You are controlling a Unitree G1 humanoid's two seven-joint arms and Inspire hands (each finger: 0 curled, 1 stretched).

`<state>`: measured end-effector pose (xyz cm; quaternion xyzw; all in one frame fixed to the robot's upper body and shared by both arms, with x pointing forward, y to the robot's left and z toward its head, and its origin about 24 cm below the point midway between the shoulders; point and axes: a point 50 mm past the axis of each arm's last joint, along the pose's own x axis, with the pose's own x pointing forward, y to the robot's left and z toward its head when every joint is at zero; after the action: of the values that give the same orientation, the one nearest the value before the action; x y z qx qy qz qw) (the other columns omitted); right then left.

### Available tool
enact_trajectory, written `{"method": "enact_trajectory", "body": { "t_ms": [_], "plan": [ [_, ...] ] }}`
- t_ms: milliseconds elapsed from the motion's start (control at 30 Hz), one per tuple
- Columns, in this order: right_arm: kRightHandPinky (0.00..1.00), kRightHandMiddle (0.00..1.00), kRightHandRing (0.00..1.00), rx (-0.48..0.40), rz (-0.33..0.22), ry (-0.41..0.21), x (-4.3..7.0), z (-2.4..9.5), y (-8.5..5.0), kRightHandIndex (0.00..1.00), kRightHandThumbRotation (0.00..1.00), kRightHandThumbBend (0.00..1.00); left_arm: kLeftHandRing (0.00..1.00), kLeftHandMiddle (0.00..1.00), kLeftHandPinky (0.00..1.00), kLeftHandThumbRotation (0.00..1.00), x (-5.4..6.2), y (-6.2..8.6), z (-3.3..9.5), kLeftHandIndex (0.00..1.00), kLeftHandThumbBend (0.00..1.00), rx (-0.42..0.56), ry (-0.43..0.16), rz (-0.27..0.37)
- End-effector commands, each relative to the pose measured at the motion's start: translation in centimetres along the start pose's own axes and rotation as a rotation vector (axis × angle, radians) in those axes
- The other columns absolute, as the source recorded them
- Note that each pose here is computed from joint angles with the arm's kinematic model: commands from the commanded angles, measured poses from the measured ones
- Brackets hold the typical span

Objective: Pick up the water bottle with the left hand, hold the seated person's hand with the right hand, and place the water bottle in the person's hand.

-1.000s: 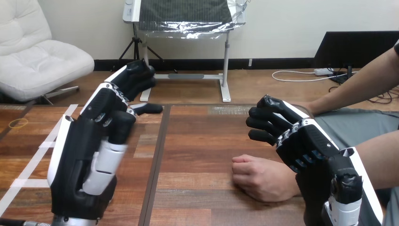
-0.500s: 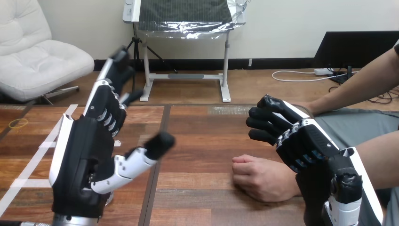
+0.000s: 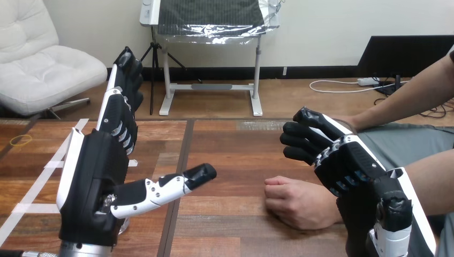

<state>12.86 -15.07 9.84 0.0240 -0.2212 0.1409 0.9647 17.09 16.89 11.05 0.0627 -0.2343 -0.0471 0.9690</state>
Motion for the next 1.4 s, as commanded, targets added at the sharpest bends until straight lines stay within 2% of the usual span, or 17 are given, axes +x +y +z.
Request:
{"method": "enact_trajectory", "body": {
  "t_ms": [0,167,467,567,933,1067,1367],
  "plan": [
    [0.8,0.81,0.81,-0.002,-0.005,-0.059,0.7,0.7,-0.1,0.83,1.0,0.8,1.0,1.0,1.0,0.02,1.0,0.8,1.0,1.0,1.0,0.066,-0.06,0.034],
    [0.79,0.81,0.81,-0.003,-0.006,-0.059,0.7,0.7,-0.1,0.83,1.0,0.81,1.0,1.0,1.0,0.08,1.0,1.3,0.9,1.0,1.0,0.118,-0.052,0.066],
    [0.79,0.81,0.81,-0.007,-0.009,-0.058,0.6,0.7,-0.1,0.83,1.0,0.81,1.0,1.0,1.0,0.21,1.3,3.1,0.5,1.0,1.0,0.181,-0.032,0.14],
    [0.79,0.81,0.81,-0.006,-0.011,-0.06,0.6,0.7,-0.1,0.83,1.0,0.81,1.0,1.0,1.0,0.24,1.4,3.9,0.3,1.0,1.0,0.239,-0.041,0.157],
    [0.79,0.81,0.81,-0.009,-0.009,-0.066,0.6,0.7,0.0,0.83,1.0,0.79,0.99,0.98,1.0,0.38,1.6,6.2,0.0,0.95,1.0,0.334,0.01,0.263],
    [0.79,0.81,0.81,-0.011,-0.009,-0.066,0.6,0.8,0.0,0.83,1.0,0.79,0.96,0.97,0.95,0.43,1.6,6.8,0.0,0.94,1.0,0.366,0.02,0.284],
    [0.79,0.81,0.81,-0.005,-0.01,-0.067,0.6,0.8,-0.1,0.83,1.0,0.79,0.94,0.95,0.87,0.46,1.6,7.9,-0.1,0.93,1.0,0.383,0.061,0.322]
  ]
}}
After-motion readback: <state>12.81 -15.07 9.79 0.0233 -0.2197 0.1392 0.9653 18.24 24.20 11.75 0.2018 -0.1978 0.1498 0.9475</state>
